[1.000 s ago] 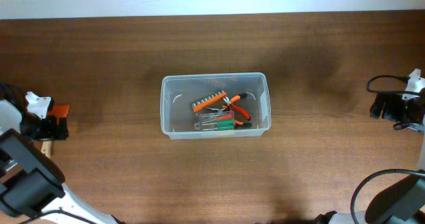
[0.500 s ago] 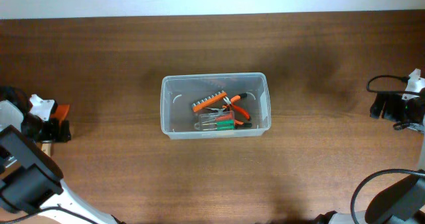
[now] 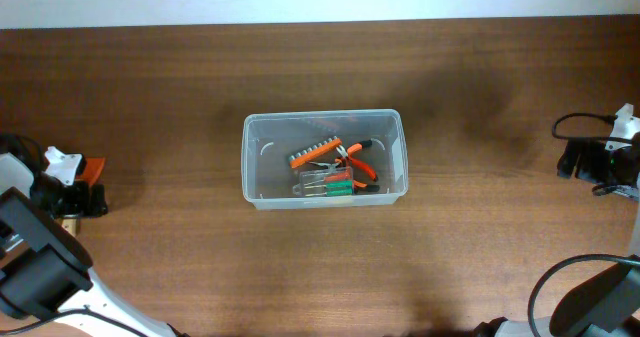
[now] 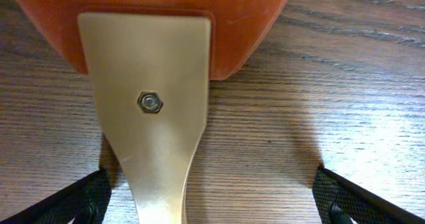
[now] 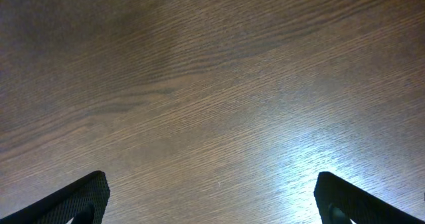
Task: Pack container
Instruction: 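Lower the left gripper and grasp the scraper by its wooden handle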
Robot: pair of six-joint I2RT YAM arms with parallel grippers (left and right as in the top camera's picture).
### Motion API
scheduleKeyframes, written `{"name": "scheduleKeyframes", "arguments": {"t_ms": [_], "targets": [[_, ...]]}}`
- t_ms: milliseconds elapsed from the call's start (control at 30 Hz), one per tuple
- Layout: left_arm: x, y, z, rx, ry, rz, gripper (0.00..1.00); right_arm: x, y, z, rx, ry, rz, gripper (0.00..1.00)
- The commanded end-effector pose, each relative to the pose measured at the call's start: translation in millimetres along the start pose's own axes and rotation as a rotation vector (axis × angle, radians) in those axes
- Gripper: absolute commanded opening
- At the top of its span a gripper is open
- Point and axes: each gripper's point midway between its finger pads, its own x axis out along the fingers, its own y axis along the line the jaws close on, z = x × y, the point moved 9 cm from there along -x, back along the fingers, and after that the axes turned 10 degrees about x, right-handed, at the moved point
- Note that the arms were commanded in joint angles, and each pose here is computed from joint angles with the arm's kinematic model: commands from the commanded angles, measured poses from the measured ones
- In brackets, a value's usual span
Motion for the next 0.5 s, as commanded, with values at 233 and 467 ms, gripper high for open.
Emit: {"name": "scheduleKeyframes", "arguments": {"t_ms": [233, 467], "targets": [[3.9, 12.0, -7.6, -0.035, 0.009, 0.009, 0.99, -2.3, 0.6, -0.2, 0.012, -0.007, 0.009, 0.99], [3.8, 15.4, -4.7, -0.034, -0.011, 0.03, 0.96, -2.3, 0.6, -0.2, 0.012, -0.007, 0.009, 0.99]]}}
